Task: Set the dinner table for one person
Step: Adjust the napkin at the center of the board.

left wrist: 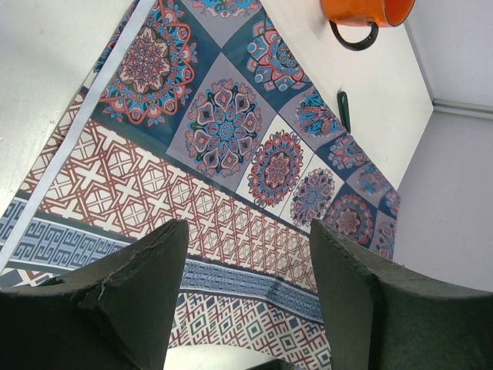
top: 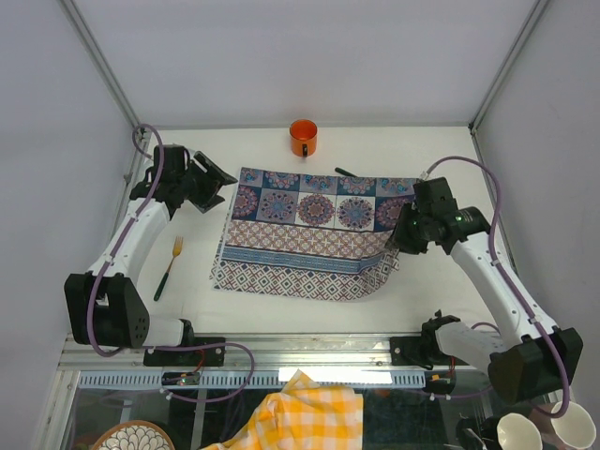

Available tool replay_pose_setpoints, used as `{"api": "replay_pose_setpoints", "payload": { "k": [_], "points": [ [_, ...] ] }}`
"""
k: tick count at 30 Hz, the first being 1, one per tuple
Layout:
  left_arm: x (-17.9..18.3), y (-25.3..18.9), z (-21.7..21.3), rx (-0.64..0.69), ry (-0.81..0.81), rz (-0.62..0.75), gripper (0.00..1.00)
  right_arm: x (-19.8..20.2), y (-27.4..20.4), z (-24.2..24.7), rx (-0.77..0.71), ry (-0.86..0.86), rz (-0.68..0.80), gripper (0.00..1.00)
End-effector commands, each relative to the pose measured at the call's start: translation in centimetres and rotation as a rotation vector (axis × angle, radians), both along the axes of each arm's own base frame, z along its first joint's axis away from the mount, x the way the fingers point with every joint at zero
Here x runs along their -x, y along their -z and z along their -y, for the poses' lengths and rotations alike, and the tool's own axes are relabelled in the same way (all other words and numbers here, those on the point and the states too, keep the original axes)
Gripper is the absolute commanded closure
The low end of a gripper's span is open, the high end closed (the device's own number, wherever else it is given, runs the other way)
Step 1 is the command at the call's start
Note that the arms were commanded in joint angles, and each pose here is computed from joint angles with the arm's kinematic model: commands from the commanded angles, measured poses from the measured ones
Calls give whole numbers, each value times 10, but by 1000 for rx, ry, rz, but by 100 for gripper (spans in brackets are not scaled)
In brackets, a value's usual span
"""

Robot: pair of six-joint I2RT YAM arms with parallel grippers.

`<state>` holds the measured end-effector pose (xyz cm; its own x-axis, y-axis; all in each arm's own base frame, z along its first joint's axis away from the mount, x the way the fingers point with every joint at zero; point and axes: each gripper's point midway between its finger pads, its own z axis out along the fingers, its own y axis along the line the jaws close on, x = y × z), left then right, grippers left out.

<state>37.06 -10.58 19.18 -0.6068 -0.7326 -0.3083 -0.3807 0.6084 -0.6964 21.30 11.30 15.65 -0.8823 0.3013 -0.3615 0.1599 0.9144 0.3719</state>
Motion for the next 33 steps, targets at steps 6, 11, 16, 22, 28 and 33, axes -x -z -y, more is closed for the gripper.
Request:
{"api": "replay_pose_setpoints", "payload": {
  "k": [6,11,16,22,28,33],
  "points": [
    [-3,-8,9,13,42,52,34,-29,-33,41,174,222,130,0],
    [-5,12,22,-38,100,20,34,-35,-48,54,232,249,195,0],
    [-9,49,38,-124,172,-64,35,-50,-50,45,225,176,231,0],
    [-6,65,47,-176,186,-98,36,-88,-19,-25,34,-144,168,0],
    [-4,58,31,-259,151,-80,36,-145,-27,-67,-2,-328,214,0],
    [-3,55,19,-312,118,-73,36,-181,-26,-93,123,-467,190,0]
  ]
}}
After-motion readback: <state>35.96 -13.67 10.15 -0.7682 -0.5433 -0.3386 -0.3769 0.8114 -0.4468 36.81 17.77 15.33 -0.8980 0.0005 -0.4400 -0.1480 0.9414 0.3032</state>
